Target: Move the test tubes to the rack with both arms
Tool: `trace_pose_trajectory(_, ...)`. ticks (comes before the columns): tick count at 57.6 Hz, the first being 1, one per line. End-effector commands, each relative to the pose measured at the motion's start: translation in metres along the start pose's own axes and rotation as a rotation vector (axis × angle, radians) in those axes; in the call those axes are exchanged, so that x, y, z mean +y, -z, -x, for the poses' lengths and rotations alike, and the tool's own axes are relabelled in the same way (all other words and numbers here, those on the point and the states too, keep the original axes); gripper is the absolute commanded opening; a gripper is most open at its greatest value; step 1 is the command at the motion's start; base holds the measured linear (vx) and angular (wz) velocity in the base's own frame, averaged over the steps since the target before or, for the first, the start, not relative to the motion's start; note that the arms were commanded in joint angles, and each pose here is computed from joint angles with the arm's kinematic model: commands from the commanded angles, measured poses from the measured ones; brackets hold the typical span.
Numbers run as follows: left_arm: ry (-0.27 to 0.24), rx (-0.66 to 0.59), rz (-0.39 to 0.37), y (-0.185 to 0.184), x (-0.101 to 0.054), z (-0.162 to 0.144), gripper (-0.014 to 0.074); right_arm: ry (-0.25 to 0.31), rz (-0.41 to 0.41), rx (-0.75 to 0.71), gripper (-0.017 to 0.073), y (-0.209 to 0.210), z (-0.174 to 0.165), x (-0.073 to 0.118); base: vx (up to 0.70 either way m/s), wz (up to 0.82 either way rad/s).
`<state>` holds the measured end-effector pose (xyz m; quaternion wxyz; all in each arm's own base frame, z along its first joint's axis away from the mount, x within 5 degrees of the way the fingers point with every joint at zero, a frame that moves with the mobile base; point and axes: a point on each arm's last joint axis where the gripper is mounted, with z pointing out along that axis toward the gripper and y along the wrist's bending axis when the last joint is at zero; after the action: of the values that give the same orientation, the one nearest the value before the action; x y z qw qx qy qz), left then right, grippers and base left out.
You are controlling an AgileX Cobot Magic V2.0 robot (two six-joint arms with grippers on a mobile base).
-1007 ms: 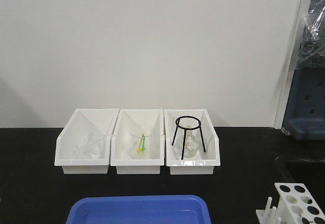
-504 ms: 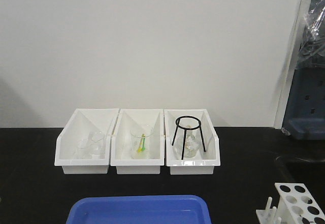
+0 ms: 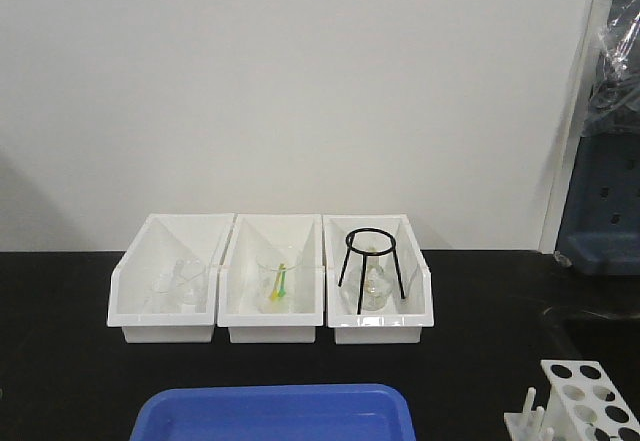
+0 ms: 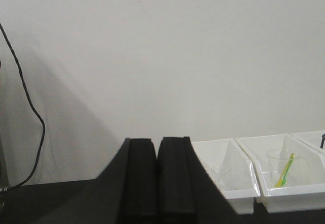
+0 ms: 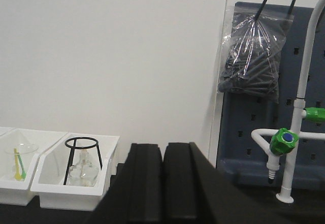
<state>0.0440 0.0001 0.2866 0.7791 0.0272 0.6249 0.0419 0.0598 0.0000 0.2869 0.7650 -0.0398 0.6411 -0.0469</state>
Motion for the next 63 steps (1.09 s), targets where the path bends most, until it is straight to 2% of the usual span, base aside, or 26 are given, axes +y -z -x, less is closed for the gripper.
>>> trace_pose_trajectory(1,0.001,-0.015,0.01,-0.011,0.003,0.019,0.015,0.018,0.0,-0.028,0.0043,-0.012,0.016,-0.002,0.0,0.0)
trace_pose_trajectory(12,0.003,0.103,0.001,-0.034,0.002,0.008,0.0294,0.013,0.017,0.112,0.0175,-0.034,0.001,0.0,0.0,0.0)
trace_pose_trajectory(17,0.003,0.153,-0.004,-0.041,0.001,0.003,0.0351,0.005,0.023,0.166,0.0282,-0.042,-0.006,0.001,0.0,0.0)
trace_pose_trajectory(28,-0.018,0.247,-0.016,-0.053,0.0,-0.011,0.0409,-0.007,0.029,0.225,0.0452,-0.052,-0.015,0.002,0.0,0.0)
trace_pose_trajectory(31,-0.063,0.282,-0.026,-0.057,0.0,-0.016,0.0419,-0.011,0.03,0.234,0.0469,-0.053,-0.016,0.002,0.0,0.0)
trace_pose_trajectory(38,-0.241,0.341,-0.067,-0.067,-0.001,-0.026,0.0437,-0.011,0.031,0.247,0.0474,-0.054,-0.018,0.002,0.0,0.0)
trace_pose_trajectory(44,-0.32,0.364,-0.084,-0.077,-0.002,-0.033,0.044,-0.011,0.031,0.247,0.0474,-0.054,-0.018,0.002,0.0,0.0)
trace_pose_trajectory(49,-0.315,0.355,-0.081,-0.087,-0.002,-0.037,0.044,-0.011,0.031,0.248,0.0474,-0.054,-0.018,0.002,0.0,0.0)
trace_pose_trajectory(56,-0.258,0.353,-0.091,-0.102,-0.007,-0.046,0.044,-0.011,0.031,0.252,0.0474,-0.054,-0.018,0.002,0.0,0.0)
trace_pose_trajectory(63,-0.257,0.347,-0.105,-0.118,-0.012,-0.058,0.044,-0.011,0.032,0.259,0.0474,-0.054,-0.019,0.002,0.0,0.0)
